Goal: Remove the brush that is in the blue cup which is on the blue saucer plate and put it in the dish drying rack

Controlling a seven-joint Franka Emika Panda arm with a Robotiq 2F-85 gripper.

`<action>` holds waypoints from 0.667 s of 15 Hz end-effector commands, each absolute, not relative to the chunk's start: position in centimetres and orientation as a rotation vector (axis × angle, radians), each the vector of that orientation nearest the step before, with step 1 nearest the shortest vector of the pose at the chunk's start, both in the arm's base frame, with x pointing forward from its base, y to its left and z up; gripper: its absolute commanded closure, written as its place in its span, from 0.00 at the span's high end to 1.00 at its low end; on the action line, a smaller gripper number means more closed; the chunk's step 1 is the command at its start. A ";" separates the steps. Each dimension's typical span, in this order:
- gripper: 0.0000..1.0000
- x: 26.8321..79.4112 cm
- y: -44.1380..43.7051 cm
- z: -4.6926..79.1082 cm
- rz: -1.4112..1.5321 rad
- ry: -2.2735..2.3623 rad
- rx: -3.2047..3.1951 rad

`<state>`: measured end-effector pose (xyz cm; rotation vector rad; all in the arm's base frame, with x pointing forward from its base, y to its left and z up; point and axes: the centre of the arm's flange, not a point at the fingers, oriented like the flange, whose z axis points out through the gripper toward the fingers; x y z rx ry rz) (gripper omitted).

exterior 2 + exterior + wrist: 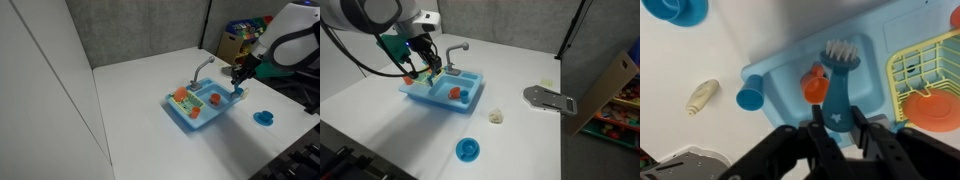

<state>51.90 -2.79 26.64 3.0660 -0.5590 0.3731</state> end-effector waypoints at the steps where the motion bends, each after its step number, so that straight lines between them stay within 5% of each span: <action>1: 0.09 52.7 -1.6 26.8 0.415 -0.554 3.065; 10: 0.09 56.1 3.0 26.9 0.487 -0.506 3.085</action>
